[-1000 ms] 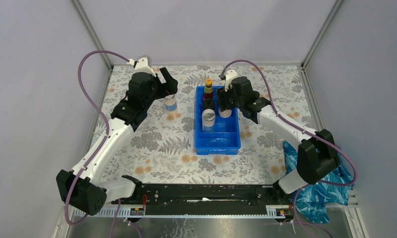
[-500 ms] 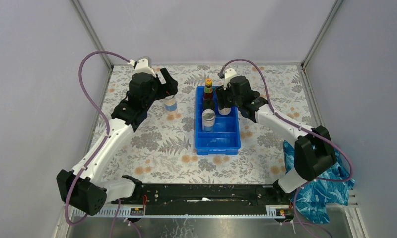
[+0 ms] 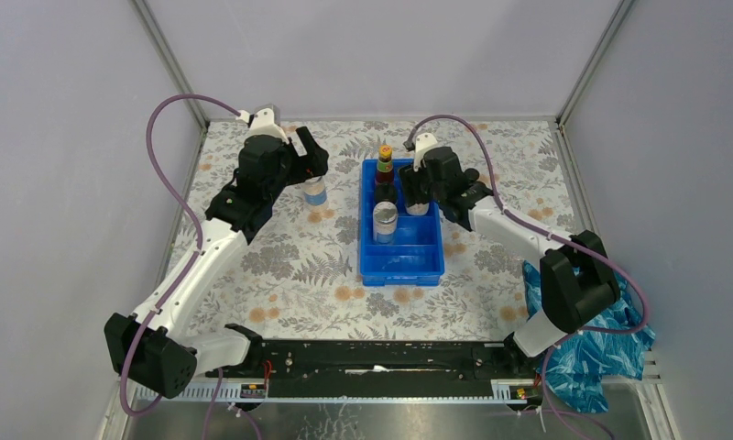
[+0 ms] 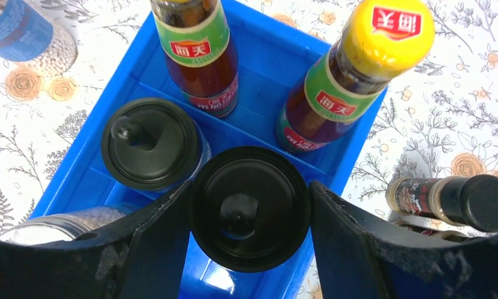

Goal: Organize the condiment bottles
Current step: Place the bottle in the storage box.

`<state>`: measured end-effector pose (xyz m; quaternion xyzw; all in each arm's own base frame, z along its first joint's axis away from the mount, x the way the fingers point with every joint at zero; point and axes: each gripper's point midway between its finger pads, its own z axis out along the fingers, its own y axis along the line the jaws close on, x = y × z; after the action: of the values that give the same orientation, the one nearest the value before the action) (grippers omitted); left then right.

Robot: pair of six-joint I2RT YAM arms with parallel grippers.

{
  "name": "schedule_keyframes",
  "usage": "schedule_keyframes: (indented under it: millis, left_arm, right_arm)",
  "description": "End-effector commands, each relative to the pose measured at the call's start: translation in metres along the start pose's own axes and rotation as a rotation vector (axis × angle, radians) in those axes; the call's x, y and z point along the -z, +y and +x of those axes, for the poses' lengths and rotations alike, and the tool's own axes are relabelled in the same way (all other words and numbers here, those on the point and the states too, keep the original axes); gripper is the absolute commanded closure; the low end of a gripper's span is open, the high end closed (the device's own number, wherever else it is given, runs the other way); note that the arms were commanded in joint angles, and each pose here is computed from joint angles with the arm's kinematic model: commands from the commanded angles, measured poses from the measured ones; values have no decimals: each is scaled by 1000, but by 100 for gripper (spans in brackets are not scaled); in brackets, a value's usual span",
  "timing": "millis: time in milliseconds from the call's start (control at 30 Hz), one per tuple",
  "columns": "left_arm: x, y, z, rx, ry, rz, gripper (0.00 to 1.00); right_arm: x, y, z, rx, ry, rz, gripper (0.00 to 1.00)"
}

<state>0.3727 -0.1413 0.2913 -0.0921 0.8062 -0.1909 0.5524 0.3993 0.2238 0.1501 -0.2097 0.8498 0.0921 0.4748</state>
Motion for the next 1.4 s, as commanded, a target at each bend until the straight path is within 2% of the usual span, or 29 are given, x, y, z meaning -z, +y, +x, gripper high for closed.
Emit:
schedule_keyframes:
  millis: [0, 833, 1167, 1367]
  left_arm:
    - [4, -5, -3, -18, -17, 23, 4]
    - [1, -3, 5, -27, 0, 19, 4]
    - [0, -2, 7, -30, 7, 17, 4]
    - [-2, -1, 10, -33, 12, 12, 4]
  right_arm:
    - [1, -2, -24, -28, -103, 26, 100]
    - [-7, -10, 11, -88, -58, 89, 99]
    - [-8, -16, 20, -102, -41, 125, 56]
    - [-9, -18, 20, -103, -39, 138, 34]
